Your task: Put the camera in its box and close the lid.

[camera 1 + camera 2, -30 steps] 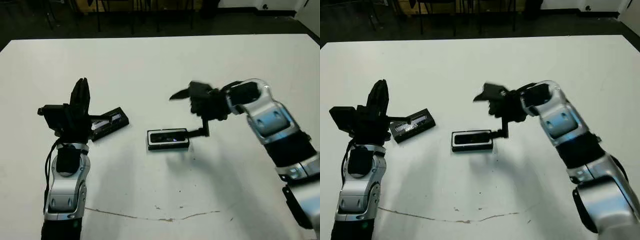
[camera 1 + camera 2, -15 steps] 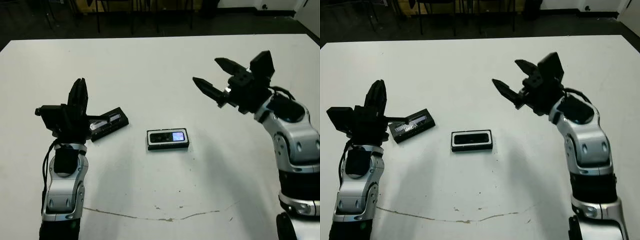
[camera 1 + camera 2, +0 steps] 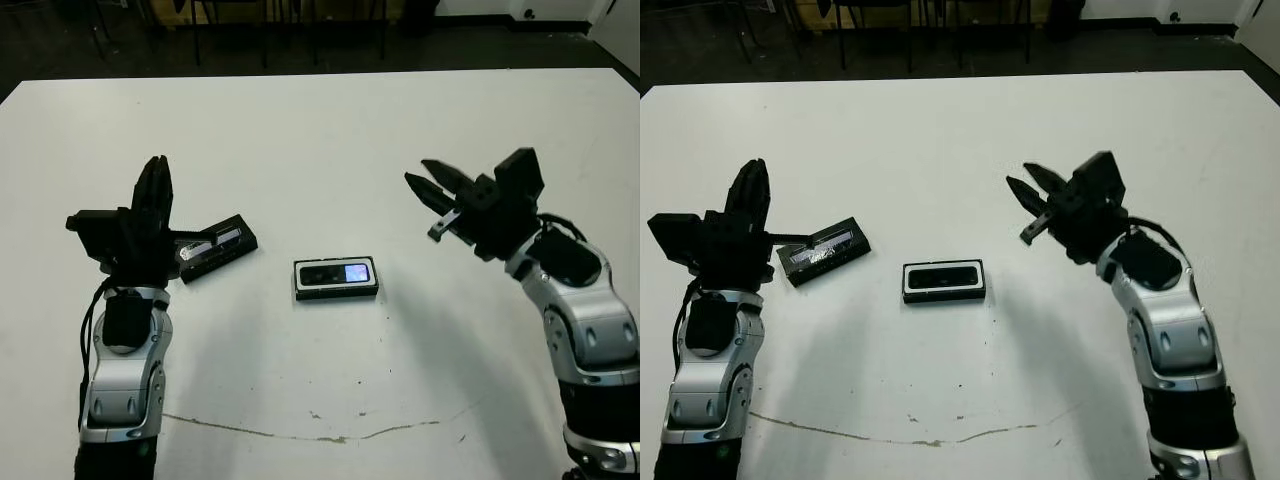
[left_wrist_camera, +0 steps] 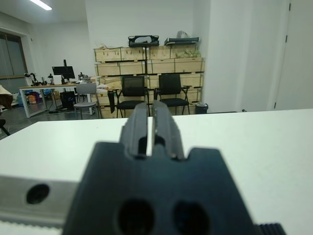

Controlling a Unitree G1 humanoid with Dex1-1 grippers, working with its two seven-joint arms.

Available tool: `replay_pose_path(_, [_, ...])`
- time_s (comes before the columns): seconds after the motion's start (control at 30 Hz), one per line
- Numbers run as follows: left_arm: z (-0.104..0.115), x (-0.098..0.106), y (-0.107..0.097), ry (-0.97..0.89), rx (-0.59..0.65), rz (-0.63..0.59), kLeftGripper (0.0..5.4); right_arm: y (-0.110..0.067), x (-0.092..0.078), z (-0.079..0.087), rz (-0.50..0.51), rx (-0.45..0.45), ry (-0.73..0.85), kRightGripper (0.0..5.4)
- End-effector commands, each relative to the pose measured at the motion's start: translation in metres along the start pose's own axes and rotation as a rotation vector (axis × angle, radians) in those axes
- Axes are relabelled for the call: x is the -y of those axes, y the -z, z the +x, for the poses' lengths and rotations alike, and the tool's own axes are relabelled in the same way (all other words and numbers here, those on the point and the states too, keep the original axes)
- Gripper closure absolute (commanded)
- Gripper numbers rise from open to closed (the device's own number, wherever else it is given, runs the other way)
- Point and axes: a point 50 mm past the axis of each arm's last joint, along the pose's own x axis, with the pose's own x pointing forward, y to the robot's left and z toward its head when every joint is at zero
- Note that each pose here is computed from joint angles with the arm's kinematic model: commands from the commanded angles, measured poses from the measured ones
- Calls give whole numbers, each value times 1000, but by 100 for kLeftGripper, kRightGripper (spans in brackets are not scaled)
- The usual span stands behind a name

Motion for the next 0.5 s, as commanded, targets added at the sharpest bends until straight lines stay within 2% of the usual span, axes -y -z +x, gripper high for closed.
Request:
replay_pose_path(0.03, [-3,-8,6,9,-37,19,540,10,-1,-9,57,-20,83,539])
replay_pose_path(0.33, [2,-37,0,134,-110,126,540,12,12,-25,67,-6,159,539])
replay_pose_path(0.5, [15,-55,-13,307,-147,201,540,12,16,-27,80,-2,169,539])
